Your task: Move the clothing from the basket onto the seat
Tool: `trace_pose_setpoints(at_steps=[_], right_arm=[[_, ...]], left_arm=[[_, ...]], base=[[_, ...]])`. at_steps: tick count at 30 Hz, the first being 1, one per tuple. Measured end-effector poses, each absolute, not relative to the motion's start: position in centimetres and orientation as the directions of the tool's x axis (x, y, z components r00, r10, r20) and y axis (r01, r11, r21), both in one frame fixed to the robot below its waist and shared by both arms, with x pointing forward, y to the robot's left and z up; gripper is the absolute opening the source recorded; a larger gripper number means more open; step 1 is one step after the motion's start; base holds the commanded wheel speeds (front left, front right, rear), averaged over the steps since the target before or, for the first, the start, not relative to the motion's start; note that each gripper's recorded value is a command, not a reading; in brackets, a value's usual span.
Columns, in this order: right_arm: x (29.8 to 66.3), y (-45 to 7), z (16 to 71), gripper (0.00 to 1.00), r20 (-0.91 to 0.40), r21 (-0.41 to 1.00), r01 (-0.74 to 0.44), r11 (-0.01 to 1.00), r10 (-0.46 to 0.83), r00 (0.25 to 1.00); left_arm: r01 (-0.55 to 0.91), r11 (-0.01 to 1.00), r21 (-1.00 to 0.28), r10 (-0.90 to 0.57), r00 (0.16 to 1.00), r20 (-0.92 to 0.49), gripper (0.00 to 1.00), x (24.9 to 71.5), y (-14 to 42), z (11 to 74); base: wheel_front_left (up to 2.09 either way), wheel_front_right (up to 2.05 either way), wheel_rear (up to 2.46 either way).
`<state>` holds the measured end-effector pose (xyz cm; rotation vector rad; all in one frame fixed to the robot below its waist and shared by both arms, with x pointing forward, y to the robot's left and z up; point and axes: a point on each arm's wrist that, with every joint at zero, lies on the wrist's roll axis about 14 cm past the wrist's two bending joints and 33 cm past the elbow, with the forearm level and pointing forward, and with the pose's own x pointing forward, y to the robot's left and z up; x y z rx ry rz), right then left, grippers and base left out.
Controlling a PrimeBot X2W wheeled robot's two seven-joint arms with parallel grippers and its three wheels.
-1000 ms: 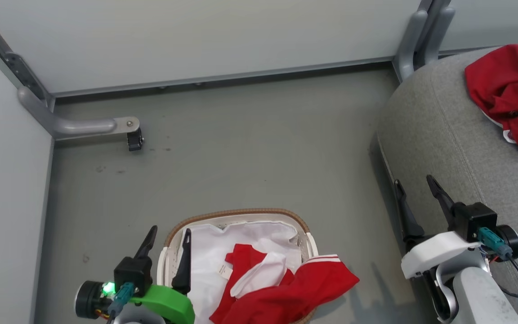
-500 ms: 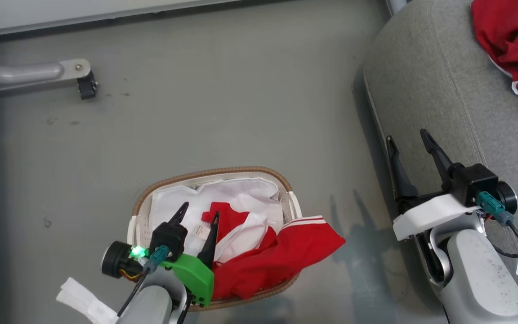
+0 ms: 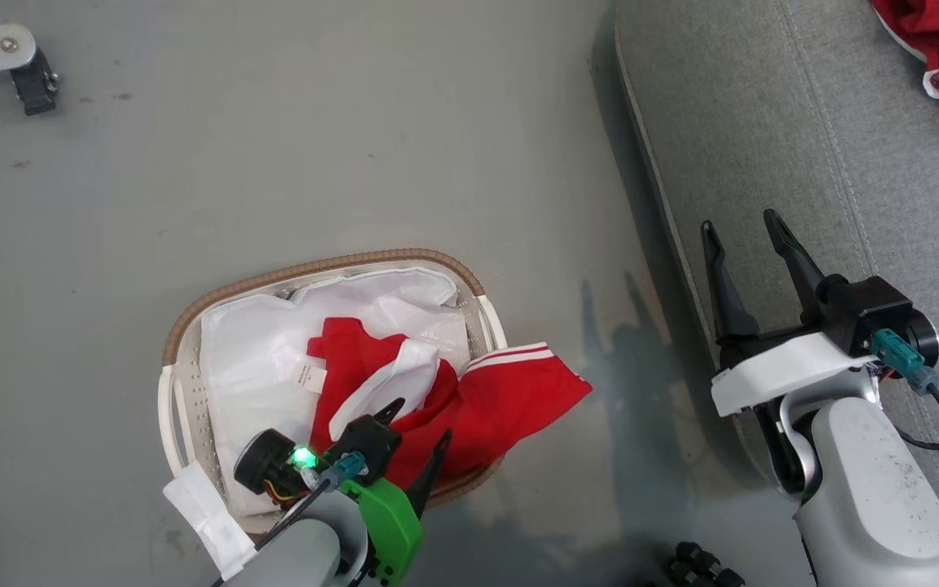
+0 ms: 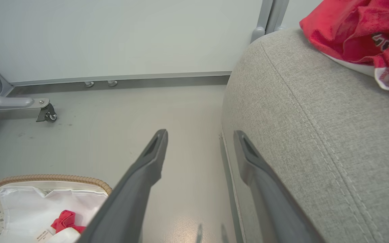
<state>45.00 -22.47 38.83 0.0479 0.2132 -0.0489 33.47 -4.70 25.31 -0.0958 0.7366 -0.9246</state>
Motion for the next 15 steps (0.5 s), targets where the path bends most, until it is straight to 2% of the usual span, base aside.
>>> trace_pose_setpoints(at_steps=[10,15], right_arm=[[46.2,-22.6,37.0,1.0,-0.24,0.03,0.049,0.998,-0.04,0.97],[46.6,-22.6,35.6,1.0,-0.263,0.021,0.046,0.999,-0.039,0.964]], left_arm=[[0.768,0.513,-0.384,-0.78,0.23,-0.581,1.0,32.1,-4.9,22.2],[0.75,0.555,-0.36,-0.751,0.266,-0.604,1.0,34.7,-4.1,20.8]], base=[[0.0,0.0,0.0],[0.0,0.0,0.0]])
